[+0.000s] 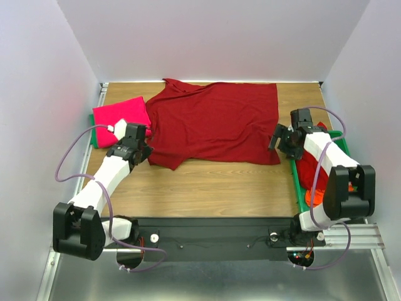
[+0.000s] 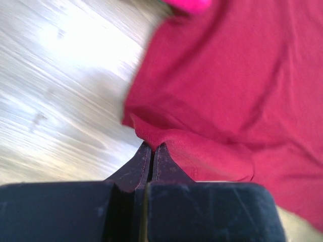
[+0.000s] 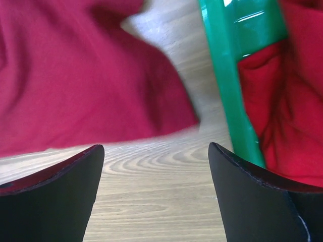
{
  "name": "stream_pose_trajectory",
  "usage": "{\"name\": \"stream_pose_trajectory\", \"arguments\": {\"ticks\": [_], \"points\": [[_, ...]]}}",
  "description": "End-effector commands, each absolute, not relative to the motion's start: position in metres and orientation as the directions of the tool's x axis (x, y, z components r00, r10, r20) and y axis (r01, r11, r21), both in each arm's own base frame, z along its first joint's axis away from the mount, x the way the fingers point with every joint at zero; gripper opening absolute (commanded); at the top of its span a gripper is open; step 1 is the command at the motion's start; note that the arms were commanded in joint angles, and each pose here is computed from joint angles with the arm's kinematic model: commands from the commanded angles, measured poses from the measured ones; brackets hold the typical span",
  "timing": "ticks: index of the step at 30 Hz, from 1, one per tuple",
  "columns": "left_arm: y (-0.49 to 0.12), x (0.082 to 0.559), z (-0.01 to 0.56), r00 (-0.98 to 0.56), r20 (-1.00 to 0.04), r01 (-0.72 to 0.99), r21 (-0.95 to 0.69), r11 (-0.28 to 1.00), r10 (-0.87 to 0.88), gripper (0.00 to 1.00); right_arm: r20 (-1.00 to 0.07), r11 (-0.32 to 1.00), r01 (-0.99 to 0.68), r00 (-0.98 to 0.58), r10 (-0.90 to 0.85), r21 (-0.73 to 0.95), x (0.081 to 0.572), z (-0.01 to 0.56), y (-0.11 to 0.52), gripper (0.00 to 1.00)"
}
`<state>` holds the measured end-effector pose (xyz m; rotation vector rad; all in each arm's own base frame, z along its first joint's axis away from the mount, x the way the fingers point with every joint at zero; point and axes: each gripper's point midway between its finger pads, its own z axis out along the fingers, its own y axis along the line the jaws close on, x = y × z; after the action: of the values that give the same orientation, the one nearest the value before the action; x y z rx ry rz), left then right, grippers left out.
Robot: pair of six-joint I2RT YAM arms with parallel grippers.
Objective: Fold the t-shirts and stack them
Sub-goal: Flatten the tshirt out
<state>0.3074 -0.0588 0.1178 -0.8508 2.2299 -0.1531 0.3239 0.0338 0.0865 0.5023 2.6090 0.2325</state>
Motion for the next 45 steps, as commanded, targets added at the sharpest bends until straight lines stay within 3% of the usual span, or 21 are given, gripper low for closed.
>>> {"name": "stream_pose_trajectory", "arguments": {"ticks": [1, 16, 25, 45], "points": [[-0.037, 0.314, 0.119, -0.484, -0.624, -0.537, -0.342, 0.771, -0.614, 0.0, -0.429, 0.921, 0.313, -0.817, 0.385, 0.232, 0.336, 0.077, 0.039, 0.89], [-0.039, 0.32, 0.114, -0.518, -0.609, -0.511, -0.343, 0.789, -0.6, 0.0, -0.335, 0.925, 0.33, -0.864, 0.377, 0.188, 0.285, 0.041, 0.055, 0.79], [-0.041, 0.324, 0.109, -0.559, -0.61, -0.484, -0.309, 0.818, -0.561, 0.0, -0.356, 0.919, 0.367, -0.847, 0.394, 0.145, 0.284, 0.028, 0.045, 0.76], [-0.041, 0.331, 0.111, -0.595, -0.634, -0.427, -0.273, 0.862, -0.495, 0.0, -0.346, 0.927, 0.323, -0.862, 0.371, 0.188, 0.301, 0.007, 0.063, 0.42]]}}
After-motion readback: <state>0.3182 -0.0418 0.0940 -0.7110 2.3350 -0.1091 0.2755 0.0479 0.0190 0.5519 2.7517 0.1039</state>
